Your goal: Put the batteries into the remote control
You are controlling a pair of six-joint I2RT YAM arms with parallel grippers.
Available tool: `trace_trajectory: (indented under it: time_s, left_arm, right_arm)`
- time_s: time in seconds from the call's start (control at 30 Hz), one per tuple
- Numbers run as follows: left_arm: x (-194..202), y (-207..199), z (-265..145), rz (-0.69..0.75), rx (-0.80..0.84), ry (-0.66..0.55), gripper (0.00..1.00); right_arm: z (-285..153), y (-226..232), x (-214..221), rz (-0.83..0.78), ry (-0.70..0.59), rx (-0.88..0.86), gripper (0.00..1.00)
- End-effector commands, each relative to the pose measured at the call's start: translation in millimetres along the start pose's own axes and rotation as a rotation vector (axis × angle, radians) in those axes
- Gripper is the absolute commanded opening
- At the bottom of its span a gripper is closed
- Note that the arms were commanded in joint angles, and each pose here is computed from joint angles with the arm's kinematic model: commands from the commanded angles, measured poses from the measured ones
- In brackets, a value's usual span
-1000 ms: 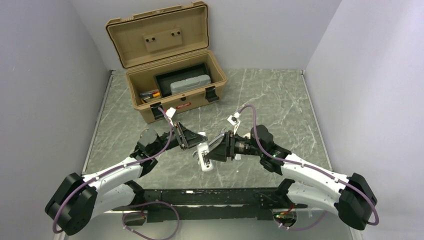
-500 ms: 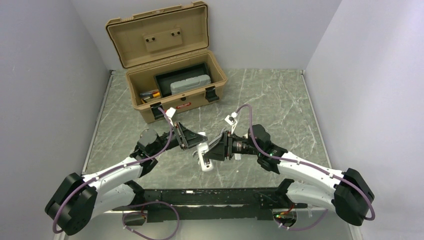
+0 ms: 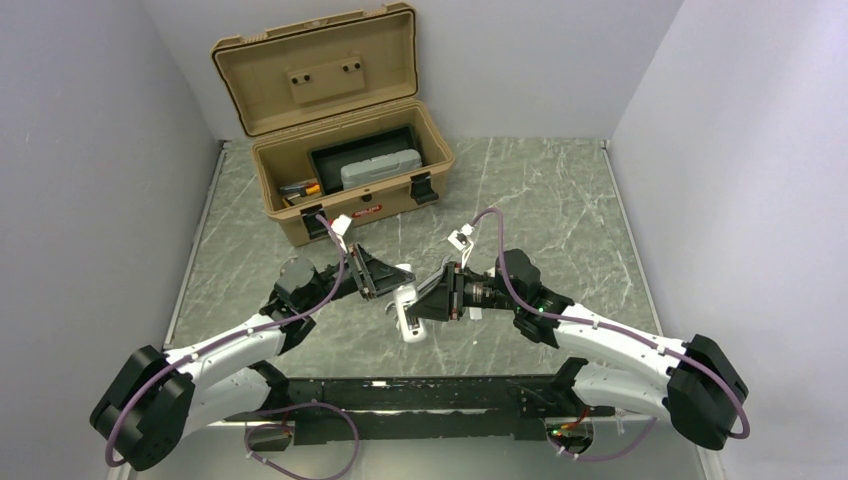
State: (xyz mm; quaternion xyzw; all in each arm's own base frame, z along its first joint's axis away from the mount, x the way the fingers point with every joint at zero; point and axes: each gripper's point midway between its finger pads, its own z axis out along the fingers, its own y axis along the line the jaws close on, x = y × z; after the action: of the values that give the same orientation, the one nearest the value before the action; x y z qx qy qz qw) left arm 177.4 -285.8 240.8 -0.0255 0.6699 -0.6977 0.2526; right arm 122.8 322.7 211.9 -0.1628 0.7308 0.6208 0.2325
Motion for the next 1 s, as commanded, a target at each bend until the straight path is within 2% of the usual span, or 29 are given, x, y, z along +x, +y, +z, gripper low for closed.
trace_trajectory:
  time_s: [0.0,0.17,0.3,0.47,0.5,0.6,0.67,0.8,0.97]
  left_arm:
    - [-8.3,-30.8,3.0,0.052,0.091,-0.019,0.00]
    - [-8.7,-31.0,3.0,0.051,0.091,-0.021,0.00]
    - [-8.9,-30.6,3.0,0.052,0.087,-0.021,0.00]
    - [-8.3,-29.3,3.1,0.050,0.086,-0.019,0.00]
    - [-8.1,-28.8,3.1,0.049,0.086,-0.019,0.00]
    - [-7.6,-27.6,3.1,0.047,0.085,-0.018,0.00]
    - [-7.9,-28.7,3.5,0.048,0.088,-0.017,0.00]
    - [-8.0,-26.8,3.9,0.050,0.081,-0.017,0.00]
    - [-5.9,-19.6,2.8,0.043,0.067,-0.015,0.00]
  right_arm:
    - [2.1,7.0,-3.4,-0.029,-0.005,-0.031,0.32]
    - [3.6,4.9,-2.9,-0.032,0.000,-0.021,0.13]
    - [4.5,4.0,-4.0,-0.039,-0.004,-0.008,0.09]
    - [4.8,4.0,-5.2,-0.049,-0.005,0.000,0.09]
    - [4.3,5.3,-5.5,-0.053,-0.007,-0.006,0.16]
    - [2.8,7.2,-8.4,-0.068,-0.024,-0.008,0.51]
    - [1.0,9.0,-10.4,-0.080,-0.039,-0.011,0.62]
    - [-2.8,15.5,-13.1,-0.103,-0.061,-0.032,0.69]
    - [-10.7,22.7,-20.7,-0.145,-0.102,-0.024,0.71]
